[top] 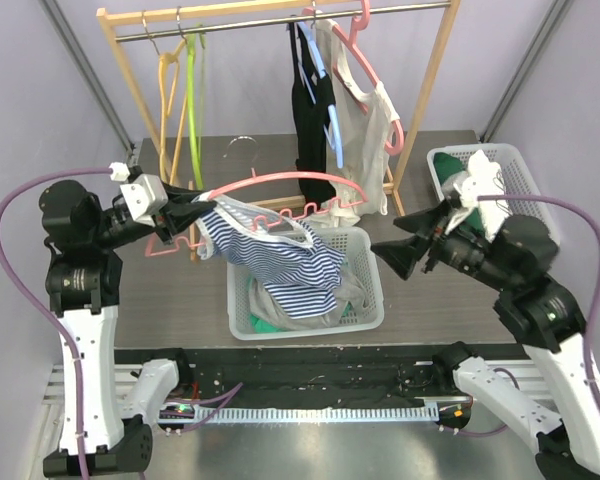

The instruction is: Remove the tank top from the hanger

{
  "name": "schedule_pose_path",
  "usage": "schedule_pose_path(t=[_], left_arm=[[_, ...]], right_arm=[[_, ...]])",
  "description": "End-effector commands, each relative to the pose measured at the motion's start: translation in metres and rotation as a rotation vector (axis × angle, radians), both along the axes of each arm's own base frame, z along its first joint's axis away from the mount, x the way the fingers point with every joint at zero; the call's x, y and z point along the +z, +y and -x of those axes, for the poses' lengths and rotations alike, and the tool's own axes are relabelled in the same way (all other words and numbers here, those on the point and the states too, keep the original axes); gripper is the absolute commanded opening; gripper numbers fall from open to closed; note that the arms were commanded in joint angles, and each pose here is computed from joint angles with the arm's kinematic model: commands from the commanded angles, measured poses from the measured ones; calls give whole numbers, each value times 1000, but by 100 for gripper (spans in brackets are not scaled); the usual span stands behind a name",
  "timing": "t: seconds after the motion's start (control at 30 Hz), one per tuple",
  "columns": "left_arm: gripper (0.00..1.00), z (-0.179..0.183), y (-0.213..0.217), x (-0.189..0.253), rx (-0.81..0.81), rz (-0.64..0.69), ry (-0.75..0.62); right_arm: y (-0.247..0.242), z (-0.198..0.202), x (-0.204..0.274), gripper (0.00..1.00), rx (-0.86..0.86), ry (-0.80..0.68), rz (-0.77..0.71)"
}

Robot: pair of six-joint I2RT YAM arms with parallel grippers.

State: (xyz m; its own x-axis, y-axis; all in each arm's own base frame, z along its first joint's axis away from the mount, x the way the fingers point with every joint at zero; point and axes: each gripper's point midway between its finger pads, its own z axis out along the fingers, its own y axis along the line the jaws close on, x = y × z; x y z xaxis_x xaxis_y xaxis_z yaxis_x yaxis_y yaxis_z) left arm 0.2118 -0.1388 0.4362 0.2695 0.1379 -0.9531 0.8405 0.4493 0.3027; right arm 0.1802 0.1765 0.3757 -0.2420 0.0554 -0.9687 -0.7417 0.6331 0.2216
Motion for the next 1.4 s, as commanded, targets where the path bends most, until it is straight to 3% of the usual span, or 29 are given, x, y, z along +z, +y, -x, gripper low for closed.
schedule_pose_path(t=[0.0,0.27,0.43,0.77,1.07,1.27,1.37], left_arm=[[0,12,-6,5,-100,-55,-84],[0,48,-21,-13,-281,-31,-33],[0,67,-27,-9,-389,-17,-27],[0,68,-27,-9,-393,-24,-52],[0,65,-27,-2,-392,-30,-73],[0,65,-27,3,-400,-29,-73],[0,63,-27,2,-391,-30,-75]], right_arm=[[-5,21,59,84,65,-255,12],[29,32,77,75,313,-234,0],[37,29,73,71,355,-211,-12],[55,53,69,70,573,-151,-74],[67,40,45,65,595,-46,-98],[70,33,46,56,580,-56,-87],[71,29,45,37,573,-51,-87]])
